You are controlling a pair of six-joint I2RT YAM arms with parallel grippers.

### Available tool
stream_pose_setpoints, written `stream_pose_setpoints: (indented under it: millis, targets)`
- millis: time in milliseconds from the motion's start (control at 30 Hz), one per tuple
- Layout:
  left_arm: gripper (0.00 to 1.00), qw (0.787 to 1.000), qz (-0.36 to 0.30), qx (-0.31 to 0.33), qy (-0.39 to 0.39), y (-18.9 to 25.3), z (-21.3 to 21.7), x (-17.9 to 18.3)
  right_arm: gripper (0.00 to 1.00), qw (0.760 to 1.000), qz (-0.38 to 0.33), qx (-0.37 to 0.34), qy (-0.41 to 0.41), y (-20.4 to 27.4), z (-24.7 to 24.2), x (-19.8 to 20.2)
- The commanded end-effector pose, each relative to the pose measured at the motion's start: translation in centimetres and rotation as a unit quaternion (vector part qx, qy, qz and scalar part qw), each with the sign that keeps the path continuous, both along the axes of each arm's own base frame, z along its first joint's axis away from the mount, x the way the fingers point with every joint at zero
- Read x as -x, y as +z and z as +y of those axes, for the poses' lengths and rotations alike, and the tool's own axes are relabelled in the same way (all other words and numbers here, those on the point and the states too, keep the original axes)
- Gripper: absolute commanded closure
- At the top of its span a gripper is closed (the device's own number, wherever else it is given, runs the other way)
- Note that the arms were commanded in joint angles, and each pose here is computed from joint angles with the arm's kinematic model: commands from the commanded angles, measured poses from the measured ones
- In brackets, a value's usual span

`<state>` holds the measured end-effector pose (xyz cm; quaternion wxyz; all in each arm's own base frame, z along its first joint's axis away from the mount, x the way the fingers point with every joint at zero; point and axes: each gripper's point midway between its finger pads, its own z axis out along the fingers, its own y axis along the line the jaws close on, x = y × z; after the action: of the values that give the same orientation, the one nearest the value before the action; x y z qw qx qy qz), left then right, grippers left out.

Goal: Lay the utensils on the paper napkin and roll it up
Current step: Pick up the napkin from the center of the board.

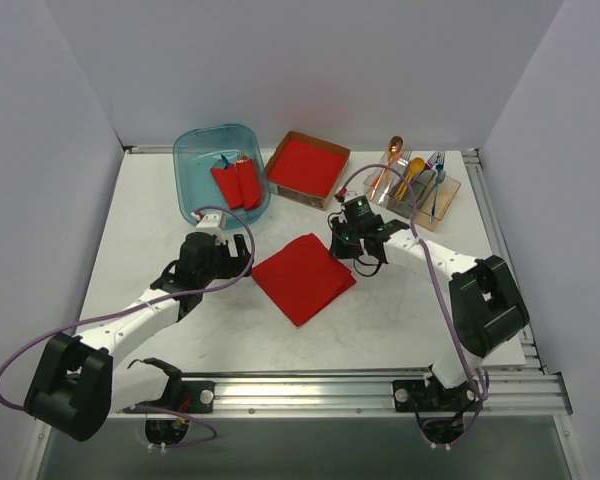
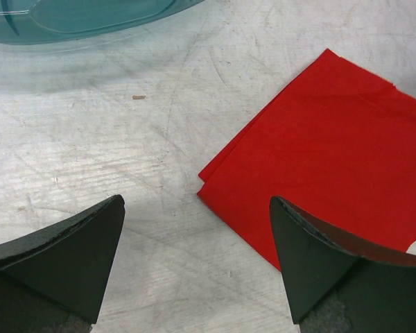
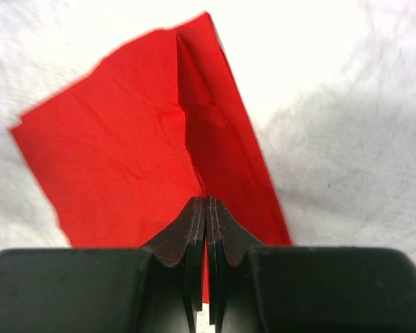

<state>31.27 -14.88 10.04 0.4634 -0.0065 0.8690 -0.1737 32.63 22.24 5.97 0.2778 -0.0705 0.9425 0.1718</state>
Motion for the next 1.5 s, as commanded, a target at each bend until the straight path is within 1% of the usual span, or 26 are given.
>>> stream_pose_setpoints:
  millis: [0,267,467,533,600,700,833,933,967,1067,1133,1167,1200,1233,1267,1300,1333,1400,1433,1467]
  targets:
    - [0.05,0.999,-0.045,0.019,0.003,3.3,-0.6,-1.3,1.00,0.999,-0.050,-0.012,-0.006,5.2,0.3,-1.7]
    - [0.05,0.999,-0.050,0.020,0.004,3.7,-0.5,-1.2,1.00,0.993,-0.109,-0.008,-0.055,10.9,-2.6,-5.2]
    - [0.05,0.998,-0.051,0.021,0.003,3.8,-0.5,-1.1,1.00,0.988,-0.130,-0.014,-0.088,12.7,-4.4,-6.3]
    - [0.05,0.999,-0.050,0.022,0.001,3.7,-0.5,-1.1,1.00,0.989,-0.124,-0.012,-0.078,12.3,-4.3,-6.3]
    - [0.05,0.998,-0.052,0.023,0.000,3.8,-0.6,-1.1,1.00,0.993,-0.094,-0.005,-0.067,10.4,-4.0,-5.9]
    - [0.06,0.998,-0.047,0.030,-0.004,3.7,-0.8,-1.0,1.00,0.995,-0.074,-0.010,-0.062,8.6,-3.5,-5.6]
    - [0.06,0.997,-0.030,0.066,-0.008,3.7,-2.0,-0.8,1.00,0.996,-0.067,-0.012,-0.061,7.5,-3.4,-5.4]
    - [0.06,0.994,-0.016,0.104,0.016,4.6,-2.4,-1.0,1.00,0.996,-0.068,-0.012,-0.060,7.5,-3.4,-5.5]
    - [0.06,0.994,0.001,0.110,0.025,4.4,-2.4,-0.8,1.00,0.996,-0.068,-0.011,-0.060,7.5,-3.4,-5.5]
    - [0.06,0.983,0.040,0.165,0.061,5.1,-3.1,-0.9,1.00,0.996,-0.066,-0.010,-0.059,7.3,-3.3,-5.6]
    - [0.06,0.977,0.057,0.194,0.068,5.2,-3.8,-0.9,1.00,0.996,-0.066,-0.010,-0.060,7.3,-3.4,-5.6]
    - [0.06,0.968,0.074,0.225,0.087,5.3,-4.2,-0.9,1.00,0.996,-0.067,-0.010,-0.061,7.2,-3.5,-5.7]
    - [0.06,0.961,0.086,0.243,0.098,5.2,-4.6,-0.9,1.00,0.996,-0.067,-0.010,-0.062,7.2,-3.6,-5.7]
    - [0.06,0.956,0.116,0.246,0.110,4.2,-5.0,-0.4,1.00,0.996,-0.067,-0.010,-0.064,7.2,-3.7,-5.7]
    - [0.06,0.946,0.132,0.269,0.124,4.3,-5.7,-0.4,1.00,0.996,-0.066,-0.010,-0.064,7.1,-3.8,-5.6]
    - [0.06,0.940,0.136,0.274,0.149,4.1,-5.7,-0.8,1.00,0.996,-0.067,-0.011,-0.064,7.2,-3.8,-5.6]
    - [0.06,0.934,0.168,0.267,0.170,2.5,-5.9,-0.3,1.00,0.996,-0.067,-0.011,-0.065,7.2,-3.9,-5.6]
    - [0.06,0.927,0.175,0.287,0.164,2.8,-7.6,-0.2,1.00,0.995,-0.068,-0.012,-0.066,7.2,-4.0,-5.8]
    - [0.05,0.923,0.188,0.287,0.177,2.1,-7.8,0.0,1.00,0.995,-0.068,-0.014,-0.066,7.3,-4.0,-5.7]
    - [0.05,0.917,0.192,0.302,0.177,2.2,-8.9,0.3,1.00,0.995,-0.068,-0.014,-0.067,7.2,-4.0,-5.8]
